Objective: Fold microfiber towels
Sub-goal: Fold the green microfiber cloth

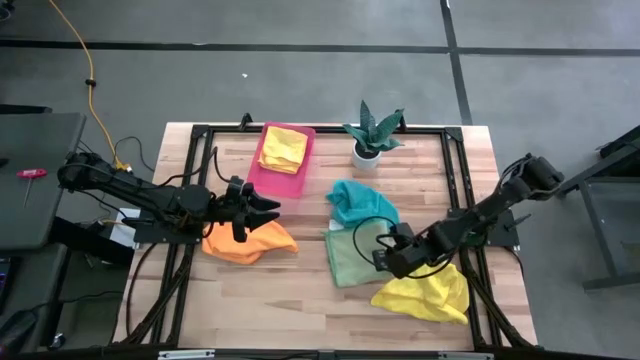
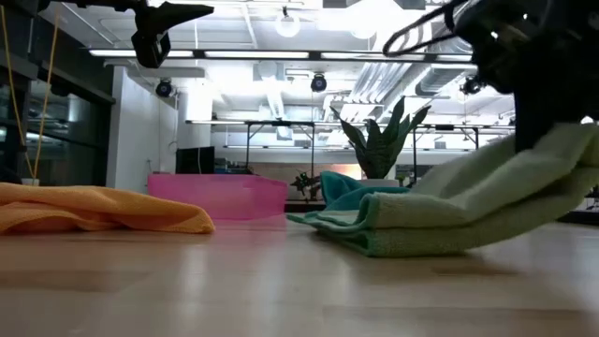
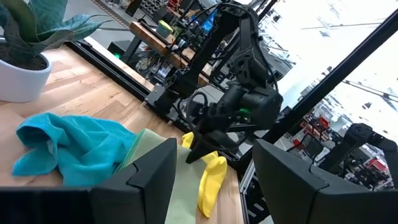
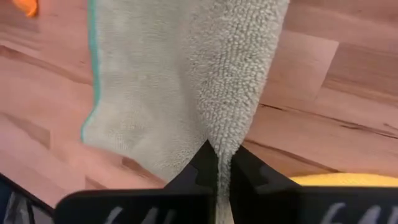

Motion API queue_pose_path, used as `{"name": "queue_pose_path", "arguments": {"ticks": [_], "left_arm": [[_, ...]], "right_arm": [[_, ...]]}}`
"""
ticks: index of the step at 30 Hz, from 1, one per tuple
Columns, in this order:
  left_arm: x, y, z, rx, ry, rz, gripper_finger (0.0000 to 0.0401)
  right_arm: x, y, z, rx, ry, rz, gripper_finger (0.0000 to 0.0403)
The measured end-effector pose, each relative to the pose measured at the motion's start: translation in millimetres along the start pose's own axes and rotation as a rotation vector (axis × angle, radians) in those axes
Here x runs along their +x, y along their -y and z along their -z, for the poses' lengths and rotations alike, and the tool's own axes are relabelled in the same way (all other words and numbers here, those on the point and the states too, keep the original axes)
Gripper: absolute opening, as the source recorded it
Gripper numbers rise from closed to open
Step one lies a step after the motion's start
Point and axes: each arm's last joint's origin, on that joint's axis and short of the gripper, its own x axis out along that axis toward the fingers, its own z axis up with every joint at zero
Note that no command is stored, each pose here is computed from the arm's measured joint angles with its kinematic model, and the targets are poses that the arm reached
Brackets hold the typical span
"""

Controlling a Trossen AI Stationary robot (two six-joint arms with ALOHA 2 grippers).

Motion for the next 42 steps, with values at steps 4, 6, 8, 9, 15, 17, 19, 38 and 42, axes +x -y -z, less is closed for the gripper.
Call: {"name": "queue_pose_path", "arguments": {"ticks": [4, 6, 8, 9, 15, 17, 19, 38, 42], "left_arm": [[0, 0, 0, 0.000, 0.000, 0.000, 0.0200], [0, 0, 0, 0.000, 0.000, 0.000, 0.0200], [0, 0, 0, 0.000, 0.000, 0.000, 0.0200], [0, 0, 0, 0.000, -0.001, 0.000, 0.0200], [0, -2, 2, 0.009, -0.021, -0.016, 0.0200], [0, -2, 3, 0.011, -0.028, -0.021, 0.0200], [0, -2, 3, 0.009, -0.029, -0.023, 0.0200], [0, -3, 3, 0.006, -0.032, -0.029, 0.0200], [0, -3, 3, 0.012, -0.032, -0.029, 0.0200]], "right_arm": [[-2, -10, -3, -0.024, 0.003, -0.014, 0.0002], [-1, -16, -3, -0.044, 0.005, -0.021, 0.0001], [3, -20, -3, -0.072, 0.002, -0.011, 0.0001], [5, -23, -3, -0.086, -0.001, -0.012, 0.0001], [18, -43, 1, -0.219, -0.001, -0.027, 0.0001], [20, -51, 4, -0.265, -0.002, -0.047, 0.0001], [24, -57, 5, -0.286, -0.001, -0.046, 0.0000], [49, -86, -10, -0.159, 0.026, -0.184, 0.0000], [50, -90, -12, -0.136, 0.023, -0.218, 0.0000]]}}
